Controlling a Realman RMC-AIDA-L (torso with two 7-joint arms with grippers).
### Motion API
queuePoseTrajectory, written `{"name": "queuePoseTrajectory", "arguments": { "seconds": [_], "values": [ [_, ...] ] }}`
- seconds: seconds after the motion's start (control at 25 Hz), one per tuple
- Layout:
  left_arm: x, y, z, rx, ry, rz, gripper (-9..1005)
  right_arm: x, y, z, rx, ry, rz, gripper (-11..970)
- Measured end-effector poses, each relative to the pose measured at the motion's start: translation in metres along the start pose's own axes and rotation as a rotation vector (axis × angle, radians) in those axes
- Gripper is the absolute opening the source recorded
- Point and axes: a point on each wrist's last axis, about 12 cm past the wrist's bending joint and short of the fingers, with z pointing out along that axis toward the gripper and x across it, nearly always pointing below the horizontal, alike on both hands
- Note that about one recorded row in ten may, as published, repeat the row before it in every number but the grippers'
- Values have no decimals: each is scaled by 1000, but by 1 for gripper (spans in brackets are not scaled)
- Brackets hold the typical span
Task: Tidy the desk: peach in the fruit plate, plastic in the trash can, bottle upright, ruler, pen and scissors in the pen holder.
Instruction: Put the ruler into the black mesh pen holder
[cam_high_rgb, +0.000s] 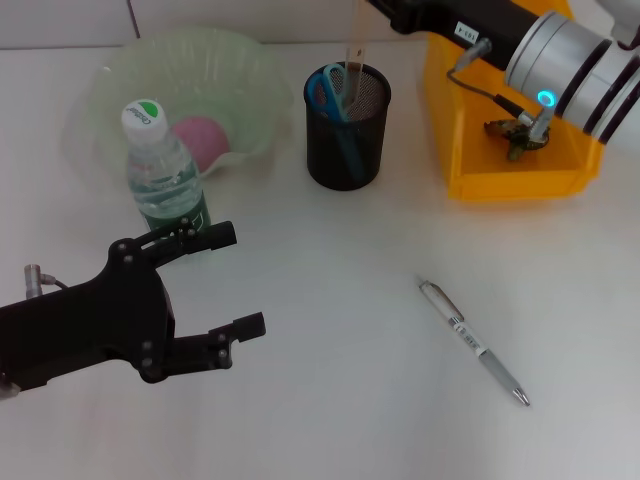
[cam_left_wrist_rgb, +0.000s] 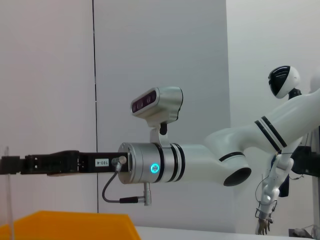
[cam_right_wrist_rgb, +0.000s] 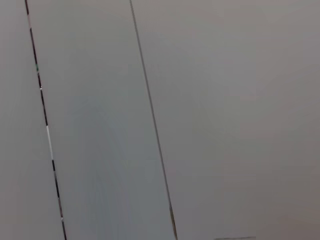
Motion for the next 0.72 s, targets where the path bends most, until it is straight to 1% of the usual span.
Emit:
{"name": "queuePoseTrajectory", "arguments": {
  "seconds": [0.04,0.2,0.4,0.52,0.56,0.72],
  "values": [
    [0,0,0,0,0,-1,866,4,2,0,-7,14,-17,392],
    [0,0,0,0,0,-1,866,6,5,0,-22,22,-26,396],
    [0,0,0,3,0,0,866,10,7,-10,-32,8,-11,400],
    [0,0,1,7,-2,1,866,5,4,-21,-20,-24,34,489],
    [0,0,1,8,-3,2,866,5,4,-21,-20,-24,34,519],
    [0,0,1,8,-2,2,866,-16,7,-33,-34,-53,66,637]
  ]
}}
